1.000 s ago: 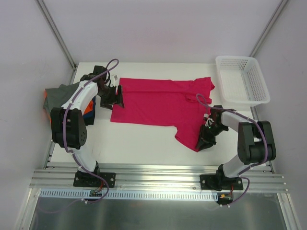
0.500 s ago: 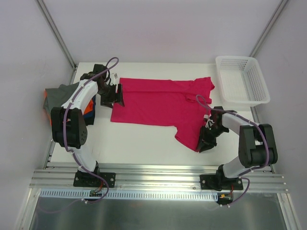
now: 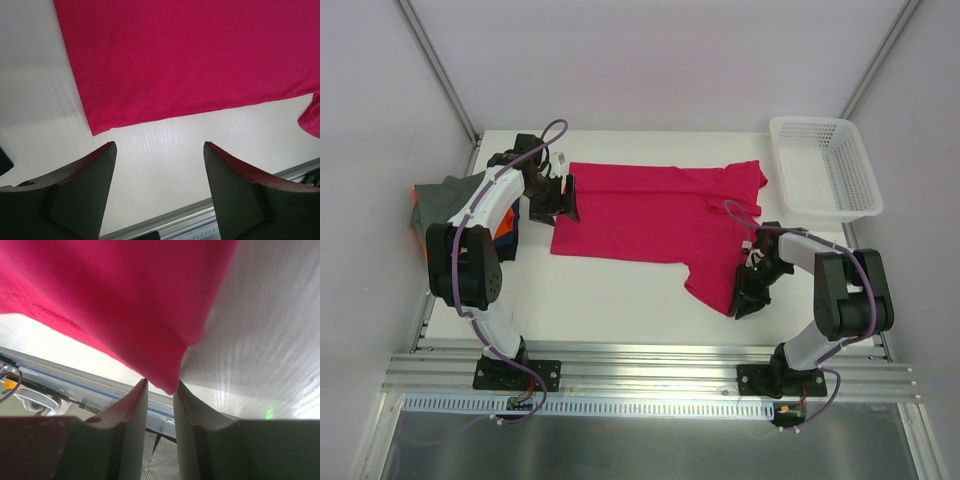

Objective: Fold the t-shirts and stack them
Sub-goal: Grap the side of the flattened tshirt closest away from the robot with both arms

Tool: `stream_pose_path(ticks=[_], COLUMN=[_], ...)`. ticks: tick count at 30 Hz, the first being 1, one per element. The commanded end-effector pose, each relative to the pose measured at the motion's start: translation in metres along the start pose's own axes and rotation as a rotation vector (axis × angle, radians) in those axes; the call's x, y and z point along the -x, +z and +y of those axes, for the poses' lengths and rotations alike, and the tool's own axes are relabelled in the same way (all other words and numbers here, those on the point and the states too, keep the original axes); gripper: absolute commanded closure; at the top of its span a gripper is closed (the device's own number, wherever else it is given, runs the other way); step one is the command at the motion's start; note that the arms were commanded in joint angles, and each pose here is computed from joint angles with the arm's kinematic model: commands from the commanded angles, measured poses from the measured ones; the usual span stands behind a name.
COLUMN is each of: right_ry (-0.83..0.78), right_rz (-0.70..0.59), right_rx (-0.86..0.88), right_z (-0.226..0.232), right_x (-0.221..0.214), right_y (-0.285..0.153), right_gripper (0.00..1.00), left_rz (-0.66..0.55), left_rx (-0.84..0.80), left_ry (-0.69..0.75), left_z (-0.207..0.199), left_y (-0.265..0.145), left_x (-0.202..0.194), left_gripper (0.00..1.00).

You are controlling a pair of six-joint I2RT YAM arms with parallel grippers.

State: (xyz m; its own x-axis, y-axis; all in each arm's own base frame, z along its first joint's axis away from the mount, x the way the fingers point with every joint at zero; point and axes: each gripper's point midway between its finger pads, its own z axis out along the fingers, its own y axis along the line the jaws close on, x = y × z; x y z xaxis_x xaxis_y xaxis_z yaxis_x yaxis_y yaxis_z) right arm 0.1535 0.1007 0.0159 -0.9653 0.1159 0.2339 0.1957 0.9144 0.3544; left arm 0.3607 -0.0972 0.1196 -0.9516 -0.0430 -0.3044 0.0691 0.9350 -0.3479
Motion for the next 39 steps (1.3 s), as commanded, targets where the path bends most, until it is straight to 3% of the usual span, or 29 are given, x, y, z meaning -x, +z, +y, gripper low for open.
stream_pose_path(ticks=[1, 5, 10, 19, 23, 26, 39], right_ry=[-0.041, -0.055, -0.063, -0.081, -0.088, -0.09, -0.09], right_rz=[-0.026, -0.022, -0.024, -0.078, -0.112, -0.126, -0.162], right_rx=[-0.01, -0.005, 0.002, 0.013, 0.015, 0.013, -0.01], right_z=[0.005, 0.009, 0.012, 0.018, 0.017, 0.016, 0.007], right_x=[0.015, 0.018, 0.02, 0.018, 0.021, 0.022, 0.023], right_y=[-0.005, -0.003, -0.005, -0.02, -0.025, -0.028, -0.036], right_gripper=[0.72, 0.77, 1.0, 0.99, 1.0, 1.0, 1.0], left_rz=[-0.028, -0.026, -0.02, -0.012, 0.051, 0.09, 0.133], left_rx=[0.022, 0.026, 0.03, 0.115, 0.056, 0.033, -0.086], left_ry=[0.004, 0.005, 0.006, -0.048, -0.075, -0.097, -0.314], left_z=[0.004, 0.005, 0.006, 0.039, 0.039, 0.039, 0.068], left_y=[-0.01, -0.009, -0.008, -0.015, -0.006, 0.002, 0.02], left_x=[0.005, 0.005, 0.004, -0.013, -0.034, -0.044, -0.039], left_gripper=[0.29, 0.29, 0.29, 0.29, 0.37, 0.38, 0.45])
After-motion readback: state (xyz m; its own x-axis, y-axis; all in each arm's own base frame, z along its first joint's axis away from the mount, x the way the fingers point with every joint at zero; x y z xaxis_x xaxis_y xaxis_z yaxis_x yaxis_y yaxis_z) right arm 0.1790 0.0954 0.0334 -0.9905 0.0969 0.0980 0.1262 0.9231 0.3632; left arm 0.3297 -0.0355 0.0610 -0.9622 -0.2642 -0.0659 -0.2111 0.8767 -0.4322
